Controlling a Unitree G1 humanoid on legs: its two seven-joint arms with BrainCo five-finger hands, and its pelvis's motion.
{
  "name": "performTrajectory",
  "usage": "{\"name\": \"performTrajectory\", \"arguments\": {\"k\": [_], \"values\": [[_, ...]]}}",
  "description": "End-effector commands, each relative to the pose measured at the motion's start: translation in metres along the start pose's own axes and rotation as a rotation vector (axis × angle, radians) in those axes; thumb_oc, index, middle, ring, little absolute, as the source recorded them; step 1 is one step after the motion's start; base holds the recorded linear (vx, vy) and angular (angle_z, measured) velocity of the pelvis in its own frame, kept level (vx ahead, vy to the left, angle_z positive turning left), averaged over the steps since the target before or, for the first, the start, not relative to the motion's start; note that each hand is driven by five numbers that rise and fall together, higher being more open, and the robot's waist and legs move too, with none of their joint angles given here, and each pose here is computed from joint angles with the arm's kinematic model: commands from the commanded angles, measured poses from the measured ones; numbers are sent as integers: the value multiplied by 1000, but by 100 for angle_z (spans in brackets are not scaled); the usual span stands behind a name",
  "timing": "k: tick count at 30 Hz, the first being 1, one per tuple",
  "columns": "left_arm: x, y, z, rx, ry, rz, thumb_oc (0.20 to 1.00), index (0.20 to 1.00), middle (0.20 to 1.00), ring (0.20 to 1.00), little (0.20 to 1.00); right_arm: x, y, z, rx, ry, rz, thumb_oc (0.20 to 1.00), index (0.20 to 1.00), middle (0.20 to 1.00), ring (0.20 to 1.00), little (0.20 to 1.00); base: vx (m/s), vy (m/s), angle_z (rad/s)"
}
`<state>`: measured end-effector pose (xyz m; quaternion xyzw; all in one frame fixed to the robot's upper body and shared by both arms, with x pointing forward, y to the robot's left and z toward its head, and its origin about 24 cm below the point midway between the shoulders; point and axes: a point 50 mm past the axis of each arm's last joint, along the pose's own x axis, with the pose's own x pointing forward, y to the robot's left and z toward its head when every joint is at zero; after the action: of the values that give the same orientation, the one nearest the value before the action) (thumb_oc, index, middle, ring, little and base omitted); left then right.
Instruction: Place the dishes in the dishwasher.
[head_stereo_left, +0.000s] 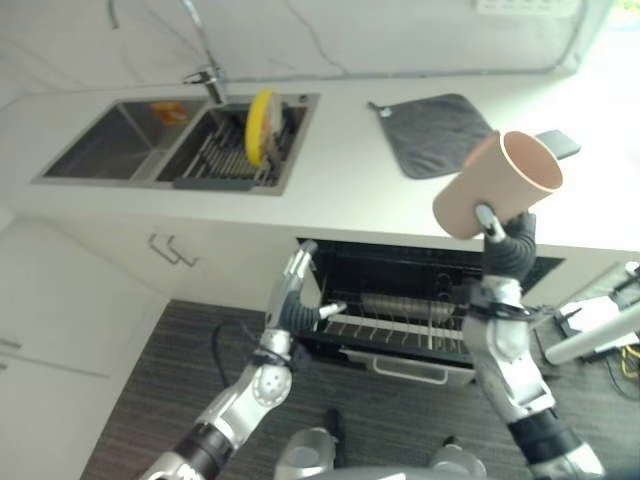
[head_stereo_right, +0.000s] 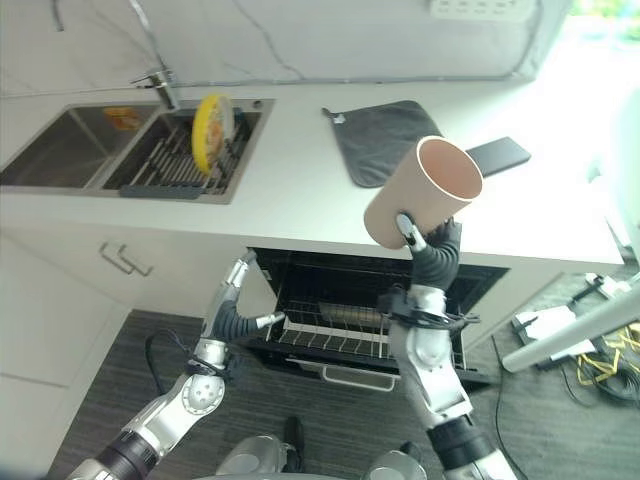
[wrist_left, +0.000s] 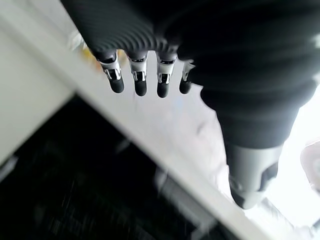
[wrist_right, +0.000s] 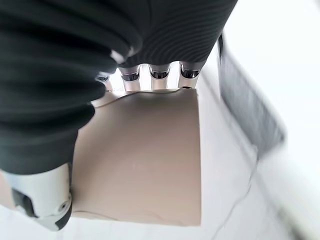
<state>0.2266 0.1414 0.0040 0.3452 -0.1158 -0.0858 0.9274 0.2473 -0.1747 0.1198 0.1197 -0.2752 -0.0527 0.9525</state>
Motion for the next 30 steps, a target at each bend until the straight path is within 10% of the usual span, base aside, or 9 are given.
{"name": "performTrajectory", "arguments": {"k": [1,16,30], "values": [[8,2,5,17,-41,-187,1000,1000,1000,1000,1000,18,18,28,72,-157,203,200,200,200,200,200,-4,89,-30],[13,10,-7,422,-110,-717,1000,1000,1000,1000,1000,39,-3,14,-348,-10,682,200,200,200,200,200,-26,73,-19],[43,58,24,686,-326,-649,1000,1000,1000,1000,1000,96,-7,33,-860,-119,842,200,200,200,200,200,-84,-59,18]]}}
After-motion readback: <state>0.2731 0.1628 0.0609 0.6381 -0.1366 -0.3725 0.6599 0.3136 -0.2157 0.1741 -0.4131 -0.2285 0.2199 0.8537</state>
